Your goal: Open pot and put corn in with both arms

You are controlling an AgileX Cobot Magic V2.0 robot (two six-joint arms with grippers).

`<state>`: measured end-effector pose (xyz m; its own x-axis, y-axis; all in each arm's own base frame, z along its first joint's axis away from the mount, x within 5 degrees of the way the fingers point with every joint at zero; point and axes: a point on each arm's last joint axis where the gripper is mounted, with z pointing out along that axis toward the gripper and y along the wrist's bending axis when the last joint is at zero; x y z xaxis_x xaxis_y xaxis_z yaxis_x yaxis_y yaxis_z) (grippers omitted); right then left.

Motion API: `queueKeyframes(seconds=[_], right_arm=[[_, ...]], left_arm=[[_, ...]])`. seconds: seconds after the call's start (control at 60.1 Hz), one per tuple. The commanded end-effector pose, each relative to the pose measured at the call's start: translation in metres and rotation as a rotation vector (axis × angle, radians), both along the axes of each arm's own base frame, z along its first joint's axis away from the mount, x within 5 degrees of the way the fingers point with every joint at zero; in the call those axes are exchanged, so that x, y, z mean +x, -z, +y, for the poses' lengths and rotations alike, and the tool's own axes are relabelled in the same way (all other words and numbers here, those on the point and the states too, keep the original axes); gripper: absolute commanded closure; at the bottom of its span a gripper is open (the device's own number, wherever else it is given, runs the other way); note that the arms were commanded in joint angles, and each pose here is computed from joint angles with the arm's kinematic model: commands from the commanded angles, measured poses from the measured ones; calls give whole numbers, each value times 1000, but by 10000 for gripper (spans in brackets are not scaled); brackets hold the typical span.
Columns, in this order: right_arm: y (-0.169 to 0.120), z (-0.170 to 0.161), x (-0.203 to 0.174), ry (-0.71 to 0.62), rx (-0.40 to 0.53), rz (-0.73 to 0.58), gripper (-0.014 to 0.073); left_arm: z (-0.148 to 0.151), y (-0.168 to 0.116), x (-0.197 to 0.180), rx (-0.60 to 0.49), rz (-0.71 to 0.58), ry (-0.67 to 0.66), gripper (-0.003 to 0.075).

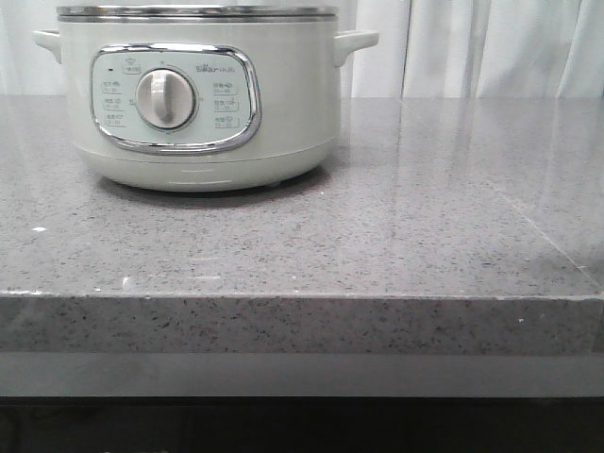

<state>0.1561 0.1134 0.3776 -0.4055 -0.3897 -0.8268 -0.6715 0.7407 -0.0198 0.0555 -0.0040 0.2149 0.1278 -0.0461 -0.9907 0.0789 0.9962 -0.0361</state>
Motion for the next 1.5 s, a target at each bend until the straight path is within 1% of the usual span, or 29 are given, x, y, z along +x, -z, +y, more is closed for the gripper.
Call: queueKeyframes(seconds=[0.0,0.316,0.366,0.399,0.449,0.532,0.599,0.666,0.732,0.749,0.765,0.799,0.865,1.015,1.131,1.281,1.481], right_arm=[[-15,-2,0,14,57,-74,663],[-15,-2,0,15,58,-75,663],[-17,-4,-1,23,52,-108,663],[-17,-9,0,43,43,-137,663],[-16,-18,-1,88,65,-177,663],[-10,-38,-6,187,116,-258,663],[-3,-55,-18,277,172,-327,663],[6,-72,-32,367,223,-418,663],[22,-88,-53,455,259,-515,663],[30,-90,-57,472,261,-523,663],[32,-94,-64,495,277,-562,663],[46,-100,-75,538,294,-607,663],[68,-106,-88,598,316,-680,663],[126,-114,-101,688,312,-753,663],[154,-114,-103,681,321,-764,663],[163,-112,-103,661,312,-712,663],[163,-112,-103,662,312,-707,663]], left_arm=[[1,-5,-2,-18,-86,-6,741],[1,-5,-2,-18,-86,-6,741],[1,-5,-2,-18,-86,-6,741],[1,-5,-2,-18,-86,-6,741],[1,-5,-2,-18,-86,-6,741],[1,-5,-2,-18,-86,-6,741],[1,-5,-2,-18,-86,-6,741],[1,-5,-2,-18,-86,-6,741],[1,-5,-2,-18,-86,-6,741],[1,-5,-2,-18,-86,-6,741],[1,-5,-2,-18,-86,-6,741],[1,-5,-2,-18,-86,-6,741],[1,-5,-2,-18,-86,-6,741],[1,-5,-2,-18,-86,-6,741],[1,-5,-2,-18,-86,-6,741],[1,-5,-2,-18,-86,-6,741],[1,-5,-2,-18,-86,-6,741]])
